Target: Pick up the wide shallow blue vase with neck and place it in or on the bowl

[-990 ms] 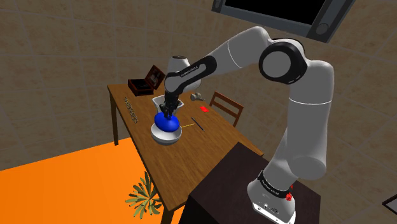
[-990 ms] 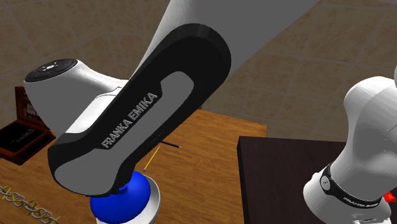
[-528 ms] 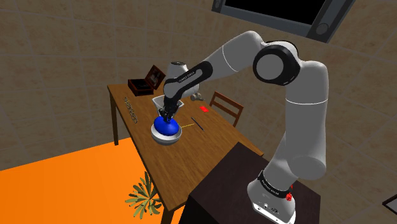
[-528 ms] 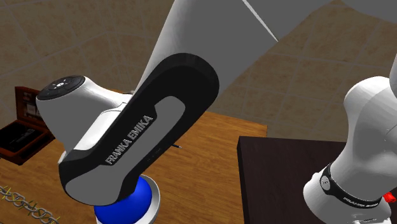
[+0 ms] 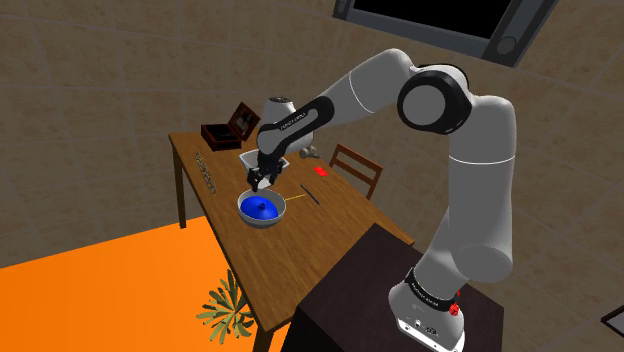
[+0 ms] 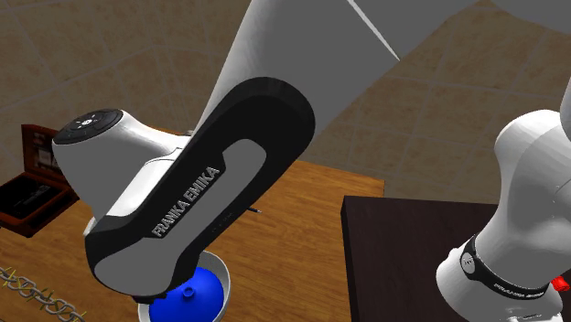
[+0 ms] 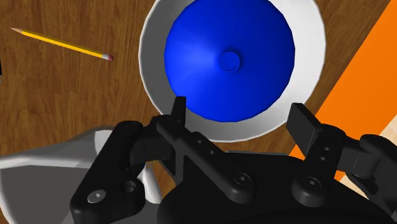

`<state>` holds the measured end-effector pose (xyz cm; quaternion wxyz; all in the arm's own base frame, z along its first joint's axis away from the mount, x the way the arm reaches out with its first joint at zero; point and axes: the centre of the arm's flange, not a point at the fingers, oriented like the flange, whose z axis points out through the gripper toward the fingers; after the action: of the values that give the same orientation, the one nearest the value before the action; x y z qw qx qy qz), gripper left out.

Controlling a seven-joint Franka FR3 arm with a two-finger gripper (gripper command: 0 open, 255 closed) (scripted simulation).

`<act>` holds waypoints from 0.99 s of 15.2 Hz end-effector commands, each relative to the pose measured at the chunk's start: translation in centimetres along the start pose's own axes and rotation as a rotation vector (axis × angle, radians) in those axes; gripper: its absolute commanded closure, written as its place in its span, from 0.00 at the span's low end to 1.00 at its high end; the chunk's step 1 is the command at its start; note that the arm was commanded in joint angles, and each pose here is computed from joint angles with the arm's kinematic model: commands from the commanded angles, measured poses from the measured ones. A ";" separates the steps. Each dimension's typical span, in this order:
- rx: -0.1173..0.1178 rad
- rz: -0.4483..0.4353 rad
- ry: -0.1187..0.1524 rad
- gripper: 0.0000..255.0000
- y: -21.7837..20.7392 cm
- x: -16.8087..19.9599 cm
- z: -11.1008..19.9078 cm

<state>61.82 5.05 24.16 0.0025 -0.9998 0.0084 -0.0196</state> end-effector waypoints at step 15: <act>0.000 0.000 0.000 0.00 0.0 0.0 -5.0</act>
<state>61.63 5.03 29.15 0.0025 -0.9998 0.0084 -0.0196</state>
